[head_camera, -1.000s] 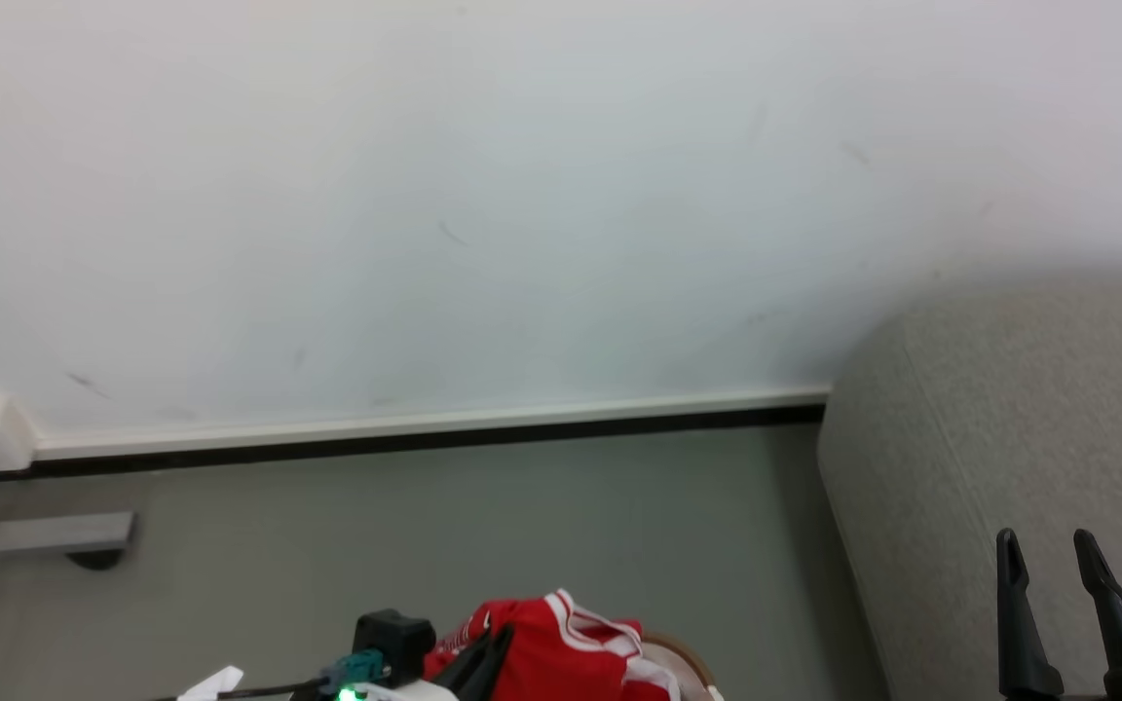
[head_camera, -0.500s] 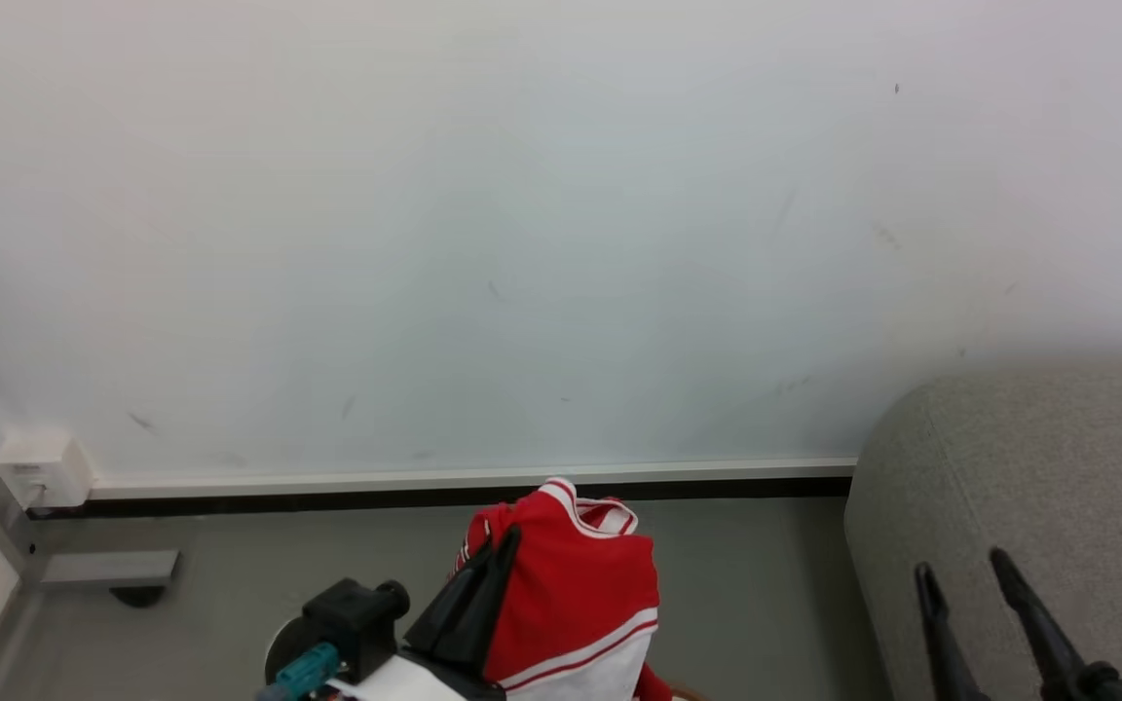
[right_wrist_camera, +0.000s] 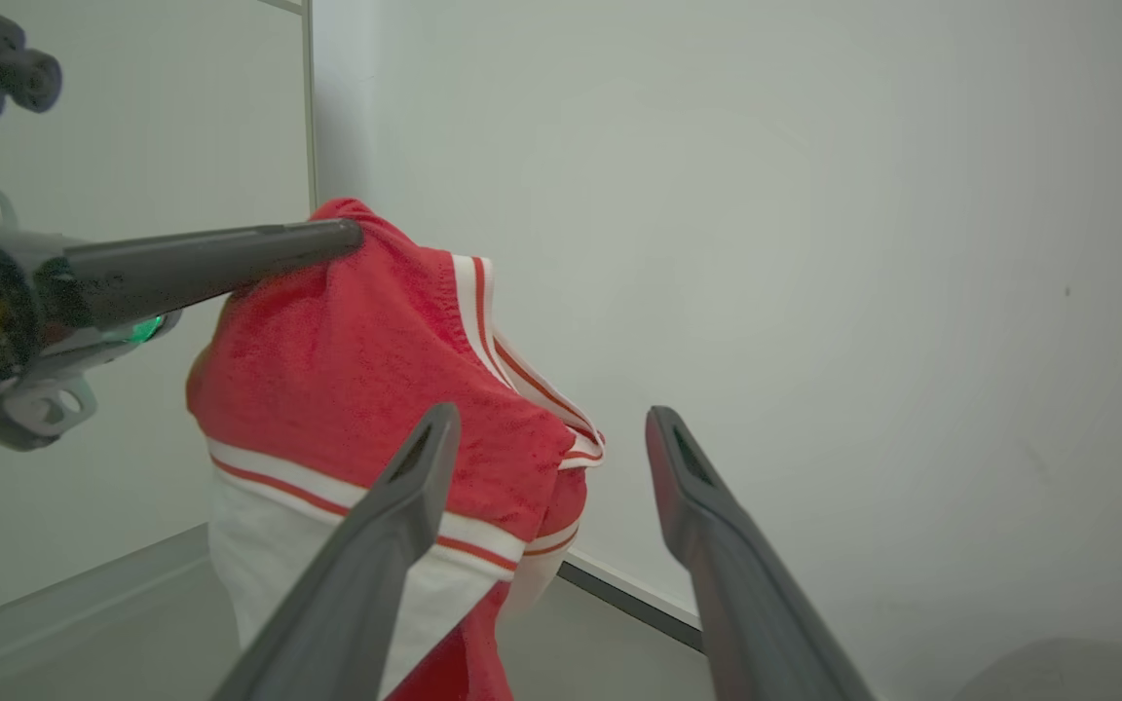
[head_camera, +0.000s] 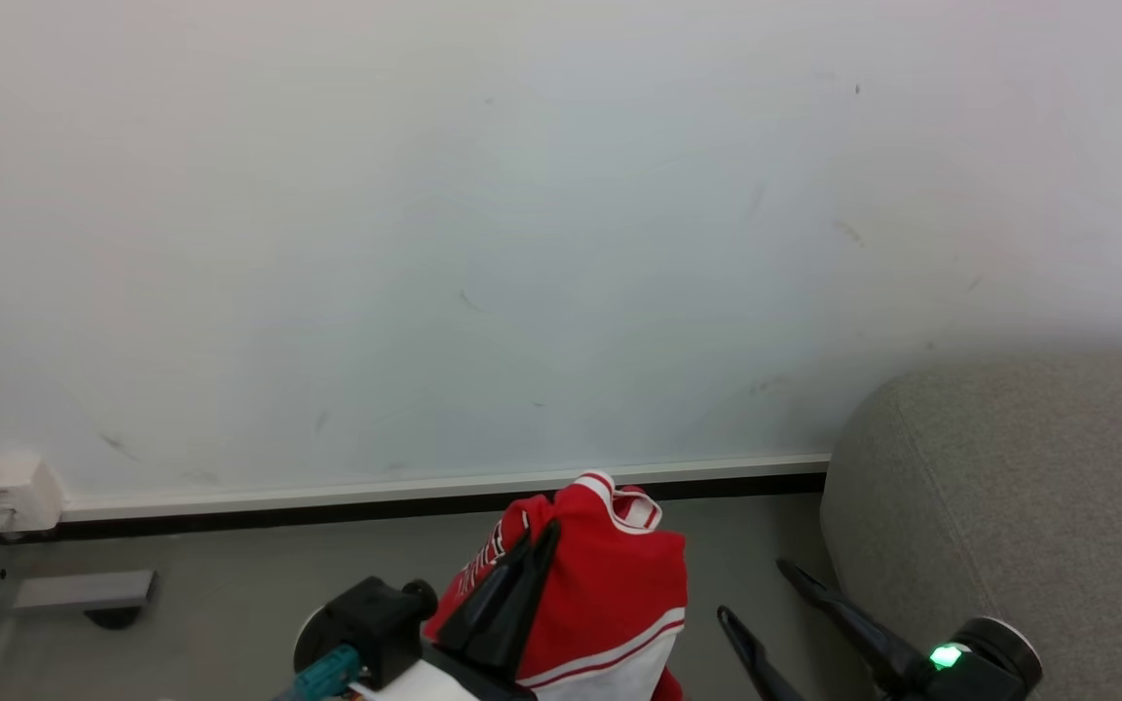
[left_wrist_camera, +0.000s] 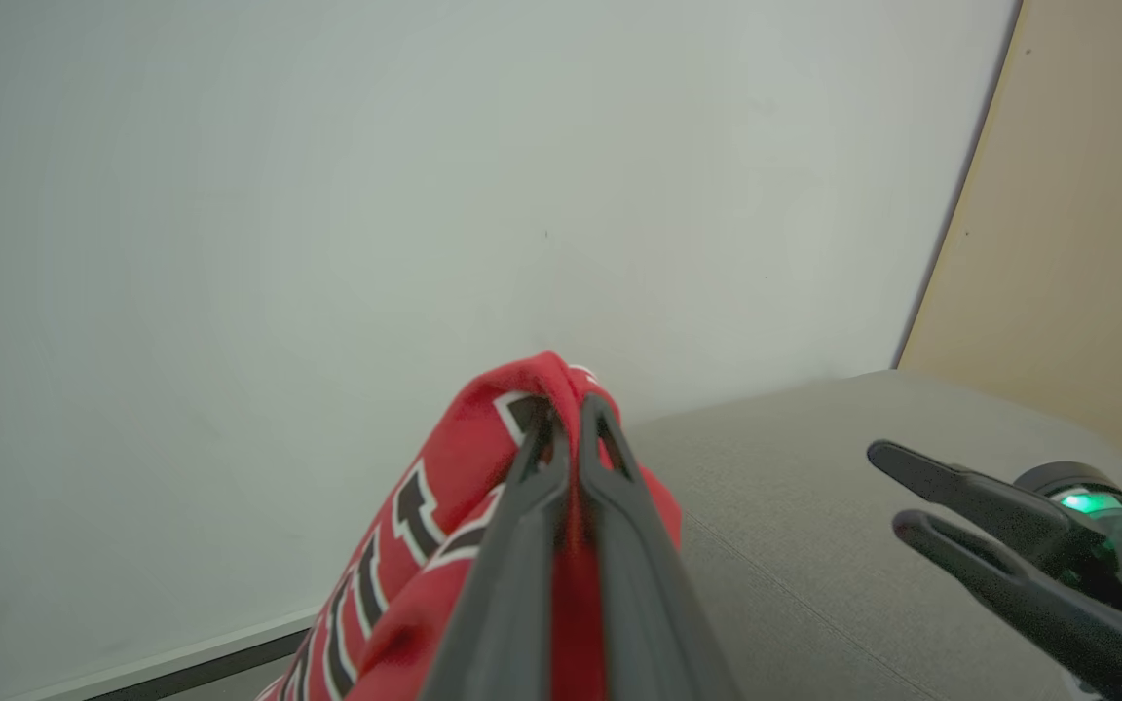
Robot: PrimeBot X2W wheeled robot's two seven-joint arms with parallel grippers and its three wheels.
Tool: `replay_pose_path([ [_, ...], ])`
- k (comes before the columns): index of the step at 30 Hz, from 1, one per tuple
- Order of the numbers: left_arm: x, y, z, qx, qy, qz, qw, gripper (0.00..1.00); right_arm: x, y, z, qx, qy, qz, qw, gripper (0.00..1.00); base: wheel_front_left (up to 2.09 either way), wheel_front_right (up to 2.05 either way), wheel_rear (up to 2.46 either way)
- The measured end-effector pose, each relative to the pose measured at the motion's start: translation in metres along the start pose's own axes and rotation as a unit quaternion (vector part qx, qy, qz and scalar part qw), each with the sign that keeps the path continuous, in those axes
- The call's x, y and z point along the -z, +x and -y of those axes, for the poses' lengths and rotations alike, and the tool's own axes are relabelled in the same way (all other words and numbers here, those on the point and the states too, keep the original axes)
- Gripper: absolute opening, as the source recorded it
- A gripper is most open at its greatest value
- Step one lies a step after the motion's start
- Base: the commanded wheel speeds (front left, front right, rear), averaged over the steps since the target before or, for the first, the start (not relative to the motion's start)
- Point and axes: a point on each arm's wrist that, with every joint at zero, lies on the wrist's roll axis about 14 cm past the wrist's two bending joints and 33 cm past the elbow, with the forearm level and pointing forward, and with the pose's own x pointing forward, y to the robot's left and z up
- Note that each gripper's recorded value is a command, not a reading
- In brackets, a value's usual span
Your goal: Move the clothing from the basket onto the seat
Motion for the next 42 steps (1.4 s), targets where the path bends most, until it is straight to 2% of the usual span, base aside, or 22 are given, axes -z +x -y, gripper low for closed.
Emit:
replay_pose_path([
  [10,0.001,0.01,0.032,0.053,-0.017,-0.005,0.998,0.0,0.002,0.021,-0.03,-0.113,-0.045,-0.034,0.992,1.0,0.0,0.0,0.0],
  [16,0.005,0.011,0.058,0.094,-0.039,-0.015,0.995,0.0,0.018,0.028,-0.03,-0.123,-0.036,-0.069,0.989,1.0,0.0,0.0,0.0],
  [17,0.006,0.011,0.06,0.097,-0.04,-0.018,0.994,0.0,0.021,0.029,-0.029,-0.122,-0.035,-0.075,0.989,0.96,0.0,0.0,0.0],
  [18,0.008,0.011,0.061,0.098,-0.041,-0.022,0.994,0.0,0.023,0.03,-0.03,-0.123,-0.032,-0.078,0.989,0.0,0.0,0.0,0.0],
  [25,0.018,0.01,0.059,0.095,-0.035,-0.038,0.994,0.0,0.025,0.035,-0.026,-0.114,-0.009,-0.08,0.99,0.0,0.0,0.0,0.0],
  [28,0.023,0.01,0.055,0.09,-0.031,-0.042,0.995,0.45,0.019,0.036,-0.016,-0.098,-0.006,-0.07,0.993,0.0,0.0,0.0,0.0],
  [29,0.025,0.01,0.054,0.089,-0.028,-0.045,0.995,0.68,0.018,0.036,-0.012,-0.093,-0.006,-0.068,0.993,0.0,0.0,0.0,0.0],
  [31,0.028,0.011,0.053,0.088,-0.027,-0.047,0.995,1.0,0.015,0.034,-0.004,-0.081,-0.007,-0.065,0.995,0.0,0.0,0.0,0.0],
  [36,0.041,0.014,0.051,0.087,-0.028,-0.062,0.994,1.0,0.004,0.024,0.025,-0.038,-0.016,-0.053,0.998,0.0,0.0,0.0,0.0],
  [42,0.055,0.027,0.071,0.123,-0.041,-0.072,0.989,1.0,-0.013,-0.003,0.068,0.032,-0.04,-0.04,0.998,0.0,0.0,0.0,0.0],
])
